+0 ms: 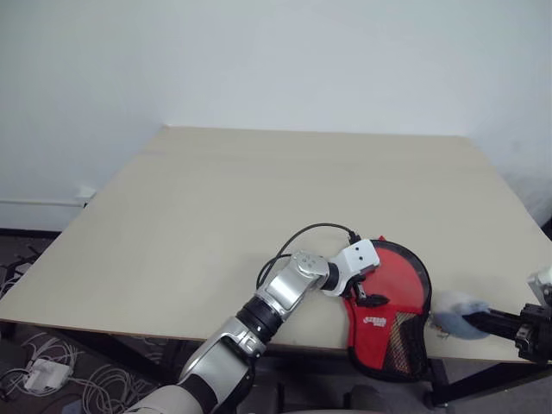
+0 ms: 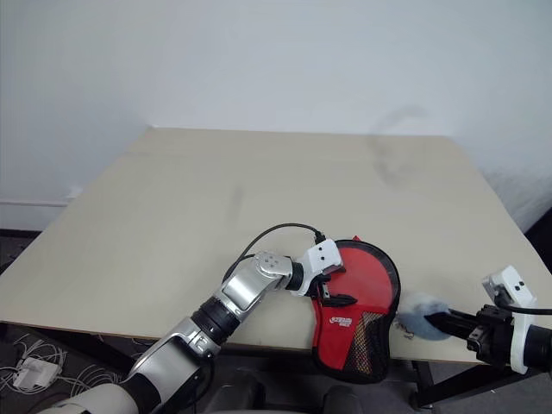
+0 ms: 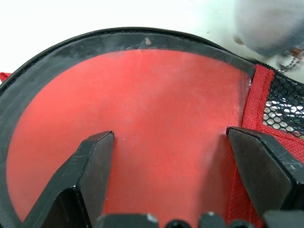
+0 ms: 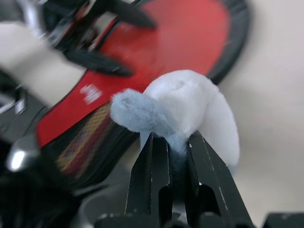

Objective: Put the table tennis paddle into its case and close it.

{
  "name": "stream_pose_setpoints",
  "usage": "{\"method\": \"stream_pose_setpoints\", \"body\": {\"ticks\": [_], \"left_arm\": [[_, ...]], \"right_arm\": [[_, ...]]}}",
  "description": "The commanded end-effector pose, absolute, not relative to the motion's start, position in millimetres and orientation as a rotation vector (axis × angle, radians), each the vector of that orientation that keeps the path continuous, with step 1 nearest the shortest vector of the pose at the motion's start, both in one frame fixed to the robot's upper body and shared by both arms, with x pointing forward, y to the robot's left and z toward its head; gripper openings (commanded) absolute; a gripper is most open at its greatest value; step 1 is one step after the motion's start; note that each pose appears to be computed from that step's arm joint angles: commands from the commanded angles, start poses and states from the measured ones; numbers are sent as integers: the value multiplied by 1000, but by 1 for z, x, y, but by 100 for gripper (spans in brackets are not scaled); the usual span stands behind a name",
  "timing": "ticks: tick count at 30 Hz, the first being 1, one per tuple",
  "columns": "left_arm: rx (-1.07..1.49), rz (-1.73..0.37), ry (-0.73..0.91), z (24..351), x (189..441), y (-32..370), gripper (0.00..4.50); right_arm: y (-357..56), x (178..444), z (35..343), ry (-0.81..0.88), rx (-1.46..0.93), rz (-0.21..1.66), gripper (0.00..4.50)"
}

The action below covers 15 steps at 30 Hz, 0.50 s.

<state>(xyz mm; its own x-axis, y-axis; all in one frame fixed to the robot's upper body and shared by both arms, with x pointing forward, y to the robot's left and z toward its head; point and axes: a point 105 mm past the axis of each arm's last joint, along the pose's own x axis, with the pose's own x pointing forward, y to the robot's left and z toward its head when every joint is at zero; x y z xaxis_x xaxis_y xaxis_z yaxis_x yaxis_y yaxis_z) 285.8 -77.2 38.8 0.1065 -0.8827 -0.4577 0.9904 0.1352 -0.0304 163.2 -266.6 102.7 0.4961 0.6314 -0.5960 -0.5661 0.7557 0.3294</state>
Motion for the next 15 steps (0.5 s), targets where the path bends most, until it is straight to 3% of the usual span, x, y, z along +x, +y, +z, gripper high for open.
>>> {"method": "stream_pose_setpoints", "body": {"ticks": [1, 15], "left_arm": [[380, -1408, 621, -9, 270, -60, 407], [370, -1396, 628, -10, 271, -59, 407]], "right_arm": [[-251, 154, 113, 761, 84, 830, 2], [-231, 100, 114, 909, 175, 964, 2]]}}
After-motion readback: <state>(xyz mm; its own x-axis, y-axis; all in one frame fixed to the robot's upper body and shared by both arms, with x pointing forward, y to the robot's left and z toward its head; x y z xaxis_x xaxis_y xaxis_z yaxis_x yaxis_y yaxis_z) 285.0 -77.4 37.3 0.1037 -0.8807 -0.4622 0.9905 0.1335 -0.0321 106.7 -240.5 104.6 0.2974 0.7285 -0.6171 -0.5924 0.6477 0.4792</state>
